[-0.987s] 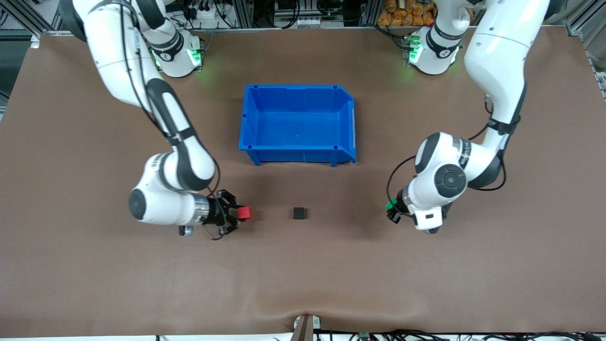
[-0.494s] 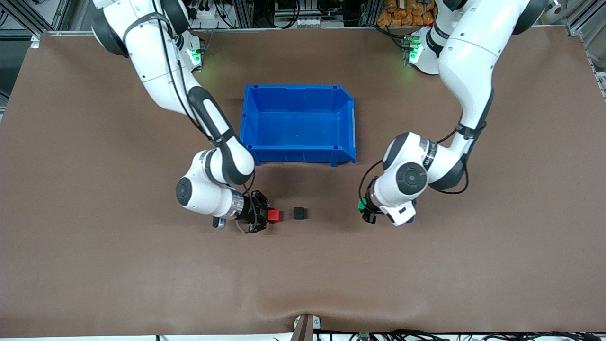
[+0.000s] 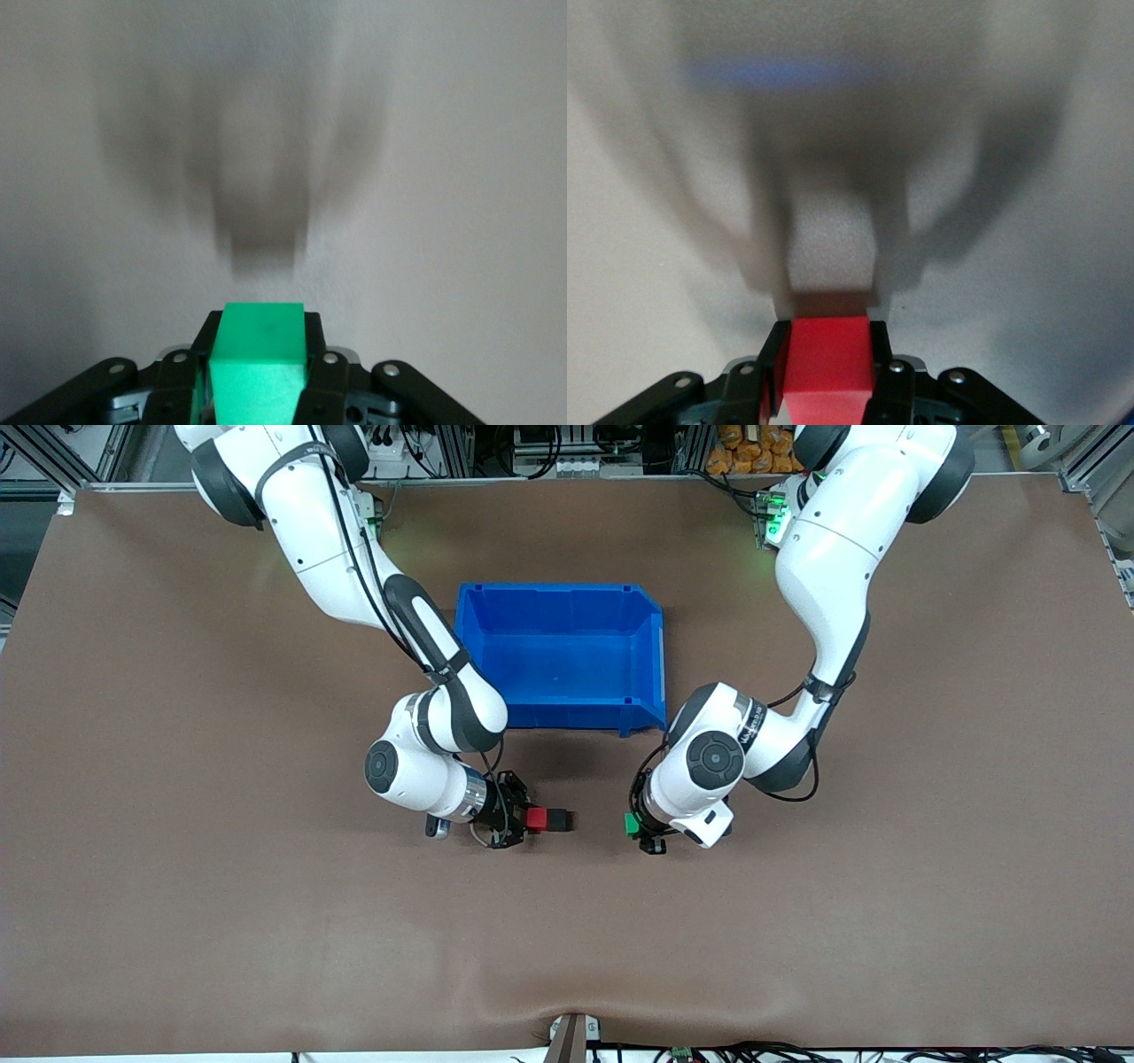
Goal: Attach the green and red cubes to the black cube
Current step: 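Set the red cube against the black cube while the left gripper lowers green, then open the right gripper and withdraw while the left gripper places the green cube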
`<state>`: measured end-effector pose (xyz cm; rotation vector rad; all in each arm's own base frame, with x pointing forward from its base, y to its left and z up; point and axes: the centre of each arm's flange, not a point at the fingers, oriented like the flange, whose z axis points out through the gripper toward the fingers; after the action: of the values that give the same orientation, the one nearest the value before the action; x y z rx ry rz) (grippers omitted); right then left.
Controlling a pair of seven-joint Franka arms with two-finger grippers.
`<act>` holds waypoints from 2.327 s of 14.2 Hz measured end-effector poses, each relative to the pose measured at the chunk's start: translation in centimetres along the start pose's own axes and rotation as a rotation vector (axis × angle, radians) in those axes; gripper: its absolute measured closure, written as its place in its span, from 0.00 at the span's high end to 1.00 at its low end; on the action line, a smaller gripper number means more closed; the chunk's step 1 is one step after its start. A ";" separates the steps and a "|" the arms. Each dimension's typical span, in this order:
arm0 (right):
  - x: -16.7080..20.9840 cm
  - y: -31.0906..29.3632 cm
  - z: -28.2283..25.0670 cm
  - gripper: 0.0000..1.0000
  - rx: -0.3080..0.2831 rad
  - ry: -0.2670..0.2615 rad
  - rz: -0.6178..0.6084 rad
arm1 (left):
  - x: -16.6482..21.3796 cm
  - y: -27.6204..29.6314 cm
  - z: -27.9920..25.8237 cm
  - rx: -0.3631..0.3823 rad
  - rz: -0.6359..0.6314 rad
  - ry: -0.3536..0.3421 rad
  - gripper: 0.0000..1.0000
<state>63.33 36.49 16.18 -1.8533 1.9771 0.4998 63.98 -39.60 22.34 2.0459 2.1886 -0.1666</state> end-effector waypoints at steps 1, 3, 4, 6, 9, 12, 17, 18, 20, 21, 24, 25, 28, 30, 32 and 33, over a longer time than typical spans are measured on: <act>0.0 0.0 0.0 0.40 0.001 0.000 0.000 | -0.5 -0.2 0.3 -0.013 -0.001 -0.011 0.40; 0.1 0.0 0.1 0.47 0.006 0.002 0.001 | -1.6 -0.5 1.0 -0.031 0.001 -0.028 0.40; 0.3 0.0 0.3 0.56 0.006 0.005 0.001 | -2.2 -0.7 1.3 -0.035 0.003 -0.034 0.40; 0.2 -0.1 0.3 0.76 0.013 0.007 -0.003 | -3.3 -1.5 1.9 -0.034 0.007 -0.039 0.40; 0.1 -1.7 -1.8 1.00 0.026 0.026 -0.039 | -4.6 -2.6 2.7 -0.020 0.022 -0.040 0.40; 1.1 -3.1 -5.9 1.00 -0.107 0.111 -0.110 | -5.6 -4.2 4.7 0.005 0.033 -0.030 0.40; 4.1 -8.4 -23.4 1.00 -0.281 0.165 -0.309 | -6.5 -4.7 6.1 -0.039 0.043 -0.069 0.40; 6.0 -9.1 -25.9 1.00 -0.299 0.151 -0.373 | -6.5 -4.7 6.1 -0.042 0.043 -0.071 0.40; 11.1 -10.0 -29.5 1.00 -0.338 0.110 -0.468 | -6.5 -4.5 6.1 -0.051 0.043 -0.075 0.40; 13.3 -10.4 -31.3 1.00 -0.344 0.089 -0.510 | -6.3 -4.3 6.1 -0.064 0.044 -0.077 0.40; 16.0 -10.9 -38.3 1.00 -0.320 0.094 -0.713 | -6.1 -3.8 6.1 -0.102 0.117 -0.074 0.56; 15.7 -10.4 -41.2 1.00 -0.340 0.144 -0.811 | -6.1 -3.9 6.2 -0.107 0.130 -0.070 0.67; 15.5 -7.2 -50.0 1.00 -0.429 0.201 -1.039 | -6.4 -3.9 6.0 -0.133 0.181 -0.047 0.95; 16.9 -4.9 -55.5 1.00 -0.436 0.142 -1.188 | -6.7 -3.4 4.6 -0.178 0.252 0.001 1.00; 16.4 -2.5 -60.8 1.00 -0.434 0.178 -1.333 | -6.4 -2.2 1.2 -0.196 0.280 0.061 1.00; 15.2 -1.2 -62.6 1.00 -0.440 0.199 -1.400 | -5.7 -1.1 -1.4 -0.207 0.289 0.083 1.00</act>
<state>61.52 -8.21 62.60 -3.0014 0.2435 0.2738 63.23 -45.06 24.76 2.2491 1.8334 0.1712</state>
